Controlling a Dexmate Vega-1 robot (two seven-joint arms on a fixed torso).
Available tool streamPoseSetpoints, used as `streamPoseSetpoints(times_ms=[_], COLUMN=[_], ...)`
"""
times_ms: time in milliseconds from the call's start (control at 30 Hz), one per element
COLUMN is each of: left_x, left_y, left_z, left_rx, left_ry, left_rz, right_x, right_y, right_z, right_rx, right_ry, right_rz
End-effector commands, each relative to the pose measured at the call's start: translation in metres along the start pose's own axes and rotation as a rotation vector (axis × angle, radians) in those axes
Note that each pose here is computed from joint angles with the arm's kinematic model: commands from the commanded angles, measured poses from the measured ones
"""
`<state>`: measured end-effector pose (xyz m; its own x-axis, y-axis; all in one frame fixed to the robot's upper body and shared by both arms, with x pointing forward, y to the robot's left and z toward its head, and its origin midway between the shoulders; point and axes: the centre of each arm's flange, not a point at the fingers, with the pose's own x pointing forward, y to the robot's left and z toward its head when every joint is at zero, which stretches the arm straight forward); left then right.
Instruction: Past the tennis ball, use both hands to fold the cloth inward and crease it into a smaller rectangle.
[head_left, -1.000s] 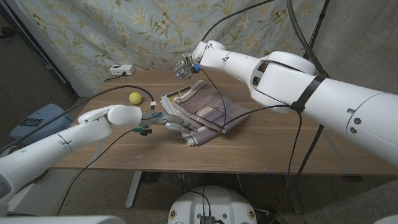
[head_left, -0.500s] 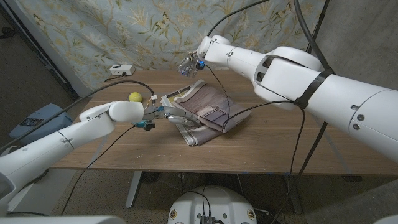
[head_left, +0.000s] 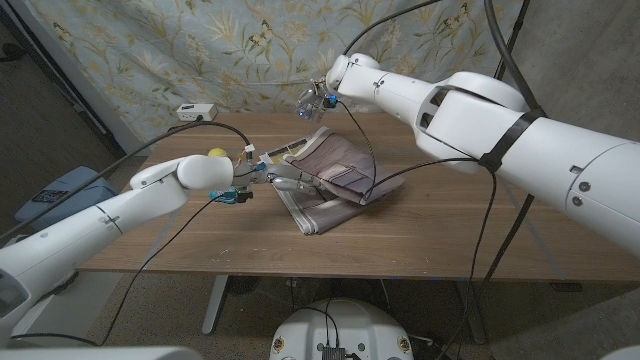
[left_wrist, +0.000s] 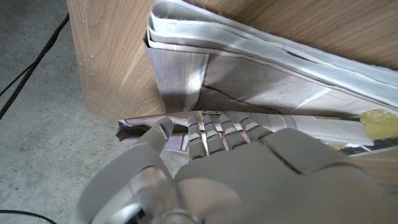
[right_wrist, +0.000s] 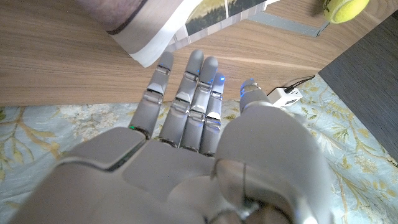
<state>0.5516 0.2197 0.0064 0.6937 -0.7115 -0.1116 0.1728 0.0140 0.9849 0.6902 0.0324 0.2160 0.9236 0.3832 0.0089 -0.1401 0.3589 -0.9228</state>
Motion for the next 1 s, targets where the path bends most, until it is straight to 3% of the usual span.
streamPoseSetpoints(times_ms=[33,233,467,767,1000], left_x=[0.003,0.001,-0.018,-0.046,-0.049], left_y=[0.0,-0.011,-0.016,0.001,0.013], left_z=[-0.002,-0.004,-0.003,0.004,0.012], left_rx=[-0.022,-0.077,-0.134,-0.149,-0.144], left_ry=[0.001,0.005,0.035,0.063,0.048], left_rz=[-0.023,-0.097,-0.09,-0.041,0.021], right_x=[-0.001,0.0,0.002,0.003,0.003], right_y=[-0.005,-0.005,-0.01,-0.013,-0.013], right_z=[-0.006,-0.009,-0.013,-0.012,-0.01], right_rx=[0.028,0.036,0.044,0.039,0.041], right_ry=[0.0,-0.001,-0.043,-0.076,-0.093], right_rz=[-0.004,-0.006,-0.109,-0.19,-0.198])
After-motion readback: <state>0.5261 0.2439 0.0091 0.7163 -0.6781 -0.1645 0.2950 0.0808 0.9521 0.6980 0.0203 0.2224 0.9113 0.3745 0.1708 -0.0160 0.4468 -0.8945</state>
